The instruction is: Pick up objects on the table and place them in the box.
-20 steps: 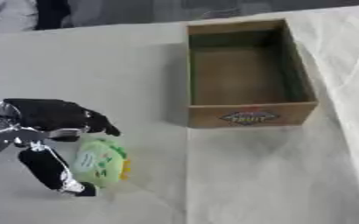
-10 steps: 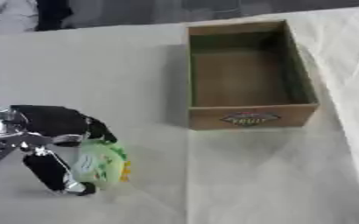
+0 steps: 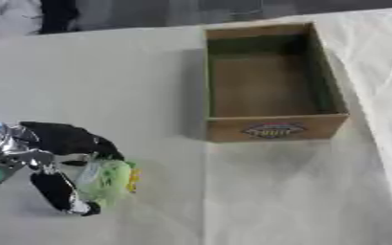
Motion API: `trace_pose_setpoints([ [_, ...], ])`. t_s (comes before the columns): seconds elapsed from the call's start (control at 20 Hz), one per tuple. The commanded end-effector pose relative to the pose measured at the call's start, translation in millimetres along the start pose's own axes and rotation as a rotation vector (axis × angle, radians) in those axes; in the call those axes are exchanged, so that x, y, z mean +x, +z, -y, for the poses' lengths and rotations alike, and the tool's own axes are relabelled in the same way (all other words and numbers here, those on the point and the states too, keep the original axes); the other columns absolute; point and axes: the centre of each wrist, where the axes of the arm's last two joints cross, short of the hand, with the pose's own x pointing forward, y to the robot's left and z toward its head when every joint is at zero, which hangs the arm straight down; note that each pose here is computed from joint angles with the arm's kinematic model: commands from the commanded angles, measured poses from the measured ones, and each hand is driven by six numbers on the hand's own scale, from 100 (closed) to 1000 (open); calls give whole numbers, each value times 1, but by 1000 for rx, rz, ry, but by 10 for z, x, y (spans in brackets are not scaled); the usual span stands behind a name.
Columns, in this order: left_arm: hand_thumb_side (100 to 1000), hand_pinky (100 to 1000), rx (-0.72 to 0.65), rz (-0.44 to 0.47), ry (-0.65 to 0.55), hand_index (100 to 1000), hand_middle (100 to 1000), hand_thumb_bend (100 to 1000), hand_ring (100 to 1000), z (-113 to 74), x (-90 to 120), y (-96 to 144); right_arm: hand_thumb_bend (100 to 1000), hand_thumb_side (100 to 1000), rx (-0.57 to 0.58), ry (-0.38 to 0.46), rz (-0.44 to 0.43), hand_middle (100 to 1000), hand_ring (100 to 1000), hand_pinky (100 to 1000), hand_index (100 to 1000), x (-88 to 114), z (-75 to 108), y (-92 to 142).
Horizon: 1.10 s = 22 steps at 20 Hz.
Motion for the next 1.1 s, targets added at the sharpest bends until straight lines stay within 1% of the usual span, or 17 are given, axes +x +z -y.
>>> trace_pose_setpoints([
  [0.05,558,740,6,-34,-54,991,908,378,909,-34,-47,36,100,1000,-4,-7,28,623,838,800,754,49,24,-55],
  [0.1,557,742,8,-38,-64,995,913,346,911,-29,-51,28,100,1000,-3,-8,28,622,837,800,753,49,24,-55],
  [0.3,559,734,23,-49,-100,985,900,302,905,-10,-63,-1,100,1000,-5,-11,28,620,835,800,752,49,24,-57],
  [0.5,576,712,55,-64,-118,966,867,288,884,-1,-71,-24,100,1000,-4,-12,28,619,835,800,752,50,23,-59],
  [0.65,573,691,102,-70,-124,940,826,316,859,-12,-58,-35,100,1000,-2,-13,27,618,835,800,751,50,21,-57],
  [0.75,569,688,129,-71,-124,934,815,334,854,-15,-50,-49,100,1000,0,-13,26,618,835,801,751,50,21,-55],
  [0.95,560,675,161,-69,-125,913,758,368,816,-16,-39,-77,100,1000,1,-14,25,617,834,801,749,49,21,-55],
  [1.05,560,653,184,-68,-122,873,701,391,780,-14,-35,-87,100,1000,1,-14,25,616,834,801,748,49,21,-55],
  [1.1,574,636,201,-70,-120,834,657,370,754,-14,-34,-90,100,1000,1,-14,24,616,834,801,748,49,21,-54],
])
